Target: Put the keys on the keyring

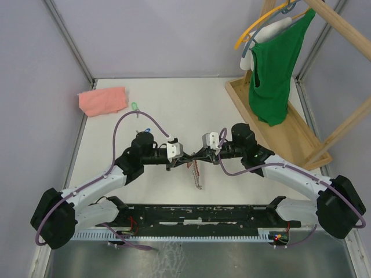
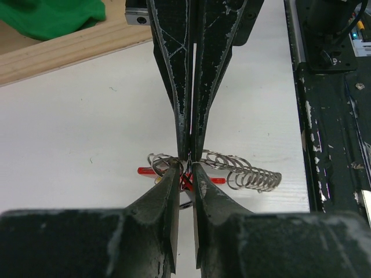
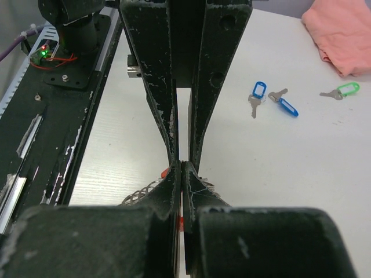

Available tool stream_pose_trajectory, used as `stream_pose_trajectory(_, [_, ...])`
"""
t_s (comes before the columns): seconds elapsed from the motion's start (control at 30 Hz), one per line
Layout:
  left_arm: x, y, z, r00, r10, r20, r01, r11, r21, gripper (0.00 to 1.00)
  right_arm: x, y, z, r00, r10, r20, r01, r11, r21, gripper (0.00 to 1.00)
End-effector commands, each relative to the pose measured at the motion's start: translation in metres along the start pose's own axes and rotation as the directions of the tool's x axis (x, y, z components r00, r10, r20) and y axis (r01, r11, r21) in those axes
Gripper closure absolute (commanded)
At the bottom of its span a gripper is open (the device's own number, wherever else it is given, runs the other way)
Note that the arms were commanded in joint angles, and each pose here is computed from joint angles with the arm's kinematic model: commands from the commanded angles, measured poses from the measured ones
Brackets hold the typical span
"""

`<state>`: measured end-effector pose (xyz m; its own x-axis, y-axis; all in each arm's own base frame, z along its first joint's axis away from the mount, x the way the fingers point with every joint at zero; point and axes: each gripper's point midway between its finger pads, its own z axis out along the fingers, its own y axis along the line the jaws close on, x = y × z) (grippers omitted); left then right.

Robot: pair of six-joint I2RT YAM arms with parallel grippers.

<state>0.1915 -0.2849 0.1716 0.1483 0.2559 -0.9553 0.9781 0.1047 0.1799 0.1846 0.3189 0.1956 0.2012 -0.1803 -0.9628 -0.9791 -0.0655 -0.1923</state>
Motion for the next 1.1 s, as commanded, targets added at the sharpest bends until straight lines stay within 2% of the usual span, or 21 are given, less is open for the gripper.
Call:
stream_pose_trajectory(0.0, [-0.006, 0.006, -0.001, 0.999, -0.016, 0.051, 0.017, 1.0, -0.007, 0.81, -0.059, -0.008, -0.005, 0.974, -0.129, 0.188, 0.122, 0.991, 0.047, 0.99])
stream_pose_trajectory(0.3, [-0.006, 0.008, -0.004, 0.994, -0.052, 0.099, 0.052, 0.999, 0.007, 0.82, -0.088, -0.018, -0.016, 0.921, -0.193, 0.338, 0.137, 0.974, 0.181, 0.99])
stream_pose_trajectory(0.43, [-0.007, 0.006, -0.005, 0.989, -0.077, 0.127, 0.076, 0.997, 0.016, 0.8, -0.097, -0.021, -0.02, 0.891, -0.207, 0.403, 0.125, 0.967, 0.221, 0.99])
stream_pose_trajectory(0.67, [-0.013, 0.002, -0.002, 0.978, -0.117, 0.173, 0.109, 0.992, 0.057, 0.78, -0.112, -0.021, -0.025, 0.839, -0.208, 0.503, 0.098, 0.967, 0.237, 0.99])
stream_pose_trajectory(0.87, [-0.019, -0.001, 0.0, 0.967, -0.14, 0.214, 0.124, 0.989, 0.085, 0.77, -0.104, -0.03, -0.023, 0.846, -0.212, 0.489, 0.08, 0.958, 0.277, 0.99])
stream_pose_trajectory(1.07, [-0.022, 0.018, -0.014, 0.972, -0.077, 0.223, 0.1, 0.991, -0.094, 0.72, -0.084, -0.038, -0.024, 0.894, -0.207, 0.397, 0.074, 0.943, 0.326, 0.99])
